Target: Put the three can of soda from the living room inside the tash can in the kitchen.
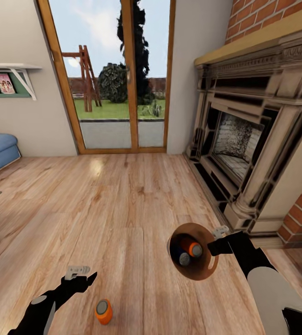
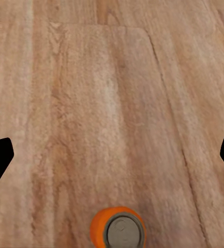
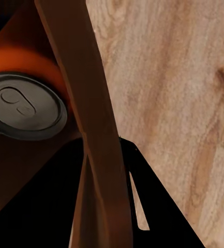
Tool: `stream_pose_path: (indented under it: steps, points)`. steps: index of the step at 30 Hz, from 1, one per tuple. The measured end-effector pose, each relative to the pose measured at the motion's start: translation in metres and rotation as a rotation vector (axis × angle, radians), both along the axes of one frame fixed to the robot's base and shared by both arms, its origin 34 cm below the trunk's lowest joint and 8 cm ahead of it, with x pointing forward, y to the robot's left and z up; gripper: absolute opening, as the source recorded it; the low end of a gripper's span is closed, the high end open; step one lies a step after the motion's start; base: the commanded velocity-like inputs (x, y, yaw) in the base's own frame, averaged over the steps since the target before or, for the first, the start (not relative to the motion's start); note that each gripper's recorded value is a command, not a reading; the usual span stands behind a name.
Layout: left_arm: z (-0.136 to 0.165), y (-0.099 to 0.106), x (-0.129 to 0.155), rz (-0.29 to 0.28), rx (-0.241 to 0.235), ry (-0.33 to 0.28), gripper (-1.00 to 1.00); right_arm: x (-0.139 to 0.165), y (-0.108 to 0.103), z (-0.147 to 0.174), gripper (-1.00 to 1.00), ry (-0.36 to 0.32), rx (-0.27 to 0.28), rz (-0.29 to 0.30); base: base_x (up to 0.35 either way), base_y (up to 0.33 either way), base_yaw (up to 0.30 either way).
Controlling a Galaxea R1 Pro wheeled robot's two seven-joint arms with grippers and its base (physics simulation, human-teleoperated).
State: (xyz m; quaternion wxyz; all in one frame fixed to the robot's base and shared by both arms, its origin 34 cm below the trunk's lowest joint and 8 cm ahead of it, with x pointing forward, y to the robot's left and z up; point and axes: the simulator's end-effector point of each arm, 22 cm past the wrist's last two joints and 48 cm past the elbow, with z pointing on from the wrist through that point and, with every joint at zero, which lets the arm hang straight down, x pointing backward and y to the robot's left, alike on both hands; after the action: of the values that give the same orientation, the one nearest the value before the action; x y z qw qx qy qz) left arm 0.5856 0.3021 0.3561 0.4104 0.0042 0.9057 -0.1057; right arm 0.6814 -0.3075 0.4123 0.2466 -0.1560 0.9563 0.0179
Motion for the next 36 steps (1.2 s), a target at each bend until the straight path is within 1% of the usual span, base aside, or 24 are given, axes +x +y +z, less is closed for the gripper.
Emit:
stream_pose_path:
  steps: [2,3,6,10,12,14,15,17,18,20,22,23,26,30,36]
  points:
    - [-0.003,0.003,0.003,0.015,0.011,-0.001,1.0,-0.001,0.0,-0.004,-1.0,-0.001,0.0,-0.001,0.0,0.0,0.0]
    - [-0.004,0.008,0.01,0.044,0.012,0.026,1.0,-0.001,0.0,-0.006,-1.0,0.001,0.0,-0.002,0.0,0.0,0.0]
    - [-0.004,0.012,0.022,0.072,0.016,0.044,1.0,-0.002,0.0,-0.01,-1.0,0.006,0.0,-0.008,0.0,0.0,0.0]
    - [-0.005,0.013,0.032,0.083,0.016,0.044,1.0,-0.007,-0.003,-0.019,-1.0,0.031,-0.002,-0.024,0.0,0.0,0.0]
    - [-0.005,0.013,0.038,0.086,0.014,0.043,1.0,-0.004,-0.003,-0.018,-1.0,0.041,-0.002,-0.031,0.0,0.0,0.0]
    - [-0.009,0.013,0.038,0.088,0.012,0.048,1.0,0.005,-0.004,-0.011,-1.0,0.025,0.007,-0.044,0.0,0.0,0.0]
    - [-0.011,0.012,0.038,0.088,0.009,0.058,1.0,0.008,-0.004,-0.006,-1.0,0.046,0.01,-0.062,0.0,0.0,0.0]
    - [-0.017,0.012,0.036,0.088,0.009,0.063,1.0,0.016,-0.008,0.002,-1.0,0.033,0.006,-0.075,0.0,0.0,0.0]
    - [-0.022,0.01,0.033,0.086,0.006,0.073,1.0,0.019,-0.008,0.005,-1.0,0.042,0.008,-0.085,0.0,0.0,0.0]
    - [-0.033,0.007,0.027,0.082,-0.002,0.098,1.0,0.031,-0.013,0.015,-1.0,0.028,0.005,-0.096,0.0,0.0,0.0]
    - [-0.044,0.003,0.02,0.078,-0.01,0.125,1.0,0.038,-0.016,0.022,-1.0,0.035,0.008,-0.111,0.0,0.0,0.0]
    - [-0.05,0.0,0.016,0.075,-0.015,0.141,1.0,0.039,-0.017,0.024,-1.0,0.052,0.012,-0.124,0.0,0.0,0.0]
    - [-0.065,-0.005,0.007,0.071,-0.025,0.175,1.0,0.042,-0.017,0.026,-1.0,0.081,0.019,-0.14,0.0,0.0,0.0]
    - [-0.083,-0.012,-0.005,0.065,-0.036,0.215,1.0,0.05,-0.014,0.03,-1.0,0.092,0.03,-0.147,0.0,0.0,0.0]
    - [-0.101,-0.012,-0.015,0.068,-0.028,0.251,1.0,0.052,-0.008,0.018,-1.0,0.116,0.034,-0.143,0.0,0.0,0.0]
